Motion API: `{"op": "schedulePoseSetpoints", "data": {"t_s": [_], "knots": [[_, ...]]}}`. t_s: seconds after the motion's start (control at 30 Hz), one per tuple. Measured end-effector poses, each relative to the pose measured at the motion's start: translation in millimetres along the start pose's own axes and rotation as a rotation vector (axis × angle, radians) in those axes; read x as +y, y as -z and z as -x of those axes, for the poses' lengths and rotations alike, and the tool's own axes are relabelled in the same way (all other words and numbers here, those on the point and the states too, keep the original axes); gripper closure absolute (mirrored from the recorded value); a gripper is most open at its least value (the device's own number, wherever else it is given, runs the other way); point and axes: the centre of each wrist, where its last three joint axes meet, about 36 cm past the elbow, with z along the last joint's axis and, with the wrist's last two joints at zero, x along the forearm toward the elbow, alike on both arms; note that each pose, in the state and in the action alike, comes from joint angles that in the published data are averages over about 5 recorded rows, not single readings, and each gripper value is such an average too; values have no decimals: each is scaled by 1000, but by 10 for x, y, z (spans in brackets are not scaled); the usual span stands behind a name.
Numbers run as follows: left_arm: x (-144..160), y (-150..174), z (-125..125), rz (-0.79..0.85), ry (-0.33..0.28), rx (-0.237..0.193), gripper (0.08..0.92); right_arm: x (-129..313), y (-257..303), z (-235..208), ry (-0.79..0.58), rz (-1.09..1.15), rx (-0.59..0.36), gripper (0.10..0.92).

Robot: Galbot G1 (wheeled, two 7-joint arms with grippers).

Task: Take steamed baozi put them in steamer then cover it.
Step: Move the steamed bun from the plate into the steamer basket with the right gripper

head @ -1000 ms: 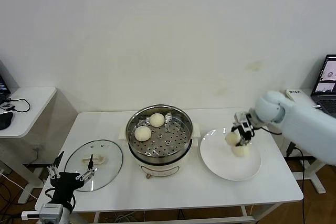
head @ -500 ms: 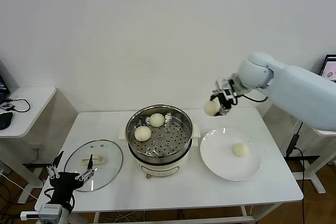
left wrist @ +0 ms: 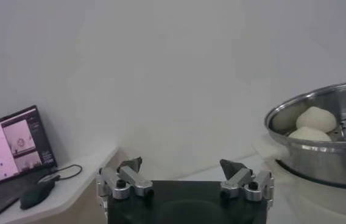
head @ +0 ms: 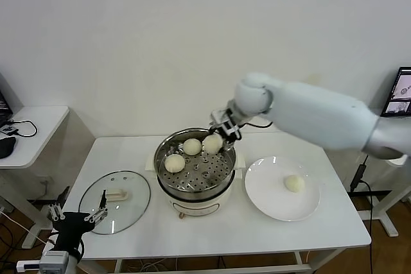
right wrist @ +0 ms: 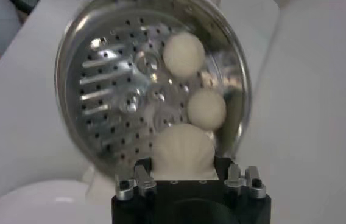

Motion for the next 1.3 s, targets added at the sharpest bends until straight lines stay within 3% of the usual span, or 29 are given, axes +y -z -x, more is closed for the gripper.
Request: {"op": "schedulePoseSetpoints", "data": {"t_s": [0.4, 1.03, 1.3], "knots": [[31, 14, -17, -2, 16, -2, 177, 55, 362, 455, 58, -246, -46, 384], [28, 17, -4, -8, 21, -8, 177, 67, 501, 549, 92, -403, -85, 360], [27, 23, -4, -7, 19, -10, 177, 44, 460, 417, 72, -400, -101, 209]]}}
